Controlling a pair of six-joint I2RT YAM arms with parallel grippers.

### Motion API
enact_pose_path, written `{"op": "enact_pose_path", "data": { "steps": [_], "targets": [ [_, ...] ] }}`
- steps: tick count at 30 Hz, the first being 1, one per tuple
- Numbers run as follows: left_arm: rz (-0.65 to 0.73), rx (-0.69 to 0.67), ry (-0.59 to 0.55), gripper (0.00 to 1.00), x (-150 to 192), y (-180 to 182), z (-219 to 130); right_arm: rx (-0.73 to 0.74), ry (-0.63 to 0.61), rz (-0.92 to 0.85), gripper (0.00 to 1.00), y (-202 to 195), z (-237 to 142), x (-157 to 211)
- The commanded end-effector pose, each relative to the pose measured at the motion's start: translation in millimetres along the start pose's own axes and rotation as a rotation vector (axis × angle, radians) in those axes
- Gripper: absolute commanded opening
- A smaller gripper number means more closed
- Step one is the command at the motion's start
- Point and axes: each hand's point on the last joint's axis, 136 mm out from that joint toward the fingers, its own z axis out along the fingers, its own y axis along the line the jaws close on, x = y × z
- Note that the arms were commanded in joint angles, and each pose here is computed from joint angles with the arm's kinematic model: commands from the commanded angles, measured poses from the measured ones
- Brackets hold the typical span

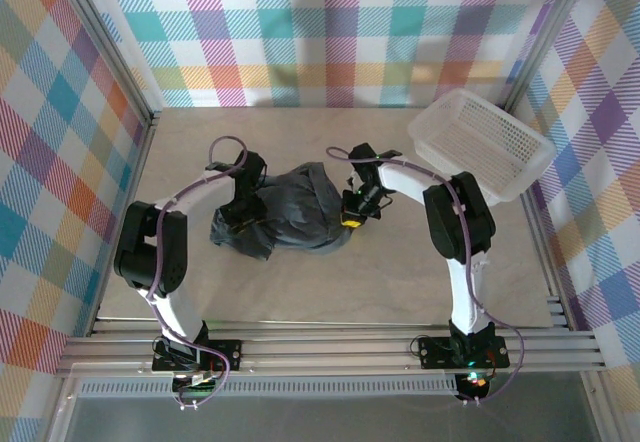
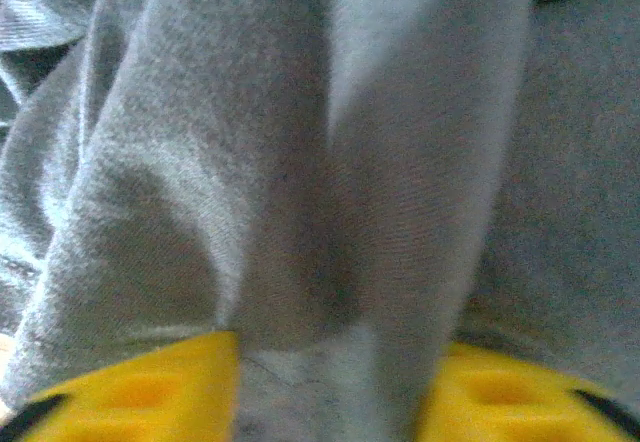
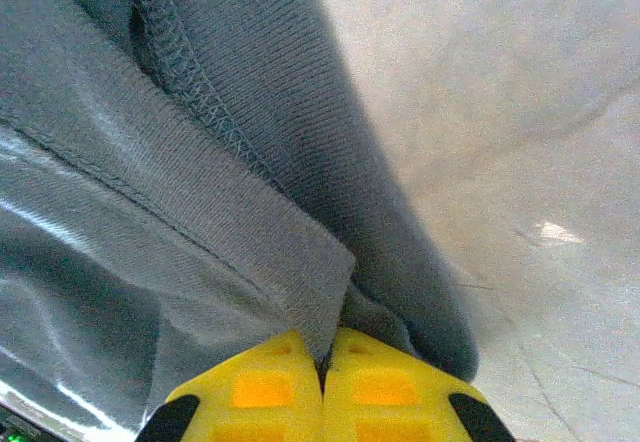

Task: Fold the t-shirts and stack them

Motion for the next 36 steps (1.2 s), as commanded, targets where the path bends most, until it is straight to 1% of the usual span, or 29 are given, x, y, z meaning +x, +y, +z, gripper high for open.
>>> {"op": "enact_pose_path", "data": {
  "steps": [1,2,5,8,11,15,17,20,23,26,29,31,36],
  "targets": [
    [0.008,0.010,-0.059,0.05,-10.0,-4.2,-13.8,-0.019,-0.063,0.014,0.00,6.9,-28.1,-4.7],
    [-0.001,0.018,-0.092,0.00,-15.5,-3.8,-23.7,-0.026,-0.079,0.015,0.00,9.0,-34.5,-7.0],
    [-0.026,0.069,-0.205,0.00,-39.4,-10.5,-66.9,-0.045,-0.152,0.016,0.00,18.0,-64.1,-19.9],
    [-0.067,0.141,-0.303,0.00,-67.8,-23.2,-113.0,-0.070,-0.274,0.017,0.00,26.6,-108.6,-43.3],
    [-0.135,0.238,-0.420,0.00,-100.5,-32.7,-166.6,-0.093,-0.416,0.029,0.00,30.2,-163.2,-71.6],
    [-0.215,0.396,-0.585,0.00,-140.6,-39.3,-243.0,-0.129,-0.628,0.049,0.00,31.4,-245.4,-106.1],
    [-0.256,0.479,-0.683,0.00,-155.7,-37.2,-282.7,-0.138,-0.754,0.057,0.00,31.6,-287.2,-117.0],
    [-0.321,0.583,-0.794,0.00,-170.3,-26.8,-326.1,-0.177,-0.890,0.065,0.00,34.4,-331.6,-123.2],
    [-0.367,0.660,-0.853,0.00,-181.4,-14.9,-355.5,-0.199,-0.956,0.088,0.00,33.5,-359.7,-123.6],
    [-0.393,0.740,-0.842,0.00,-192.8,-10.9,-367.8,-0.225,-0.993,0.106,0.00,32.6,-380.9,-124.4],
    [-0.419,0.768,-0.831,0.00,-203.4,-5.9,-371.4,-0.269,-1.025,0.107,0.00,33.8,-399.9,-128.2],
    [-0.429,0.795,-0.840,0.00,-211.3,-3.0,-376.1,-0.323,-1.040,0.078,0.00,40.5,-413.1,-131.4],
    [-0.437,0.824,-0.791,0.00,-227.8,-8.8,-369.0,-0.397,-1.063,0.022,0.00,54.9,-433.0,-131.4]
  ]
}}
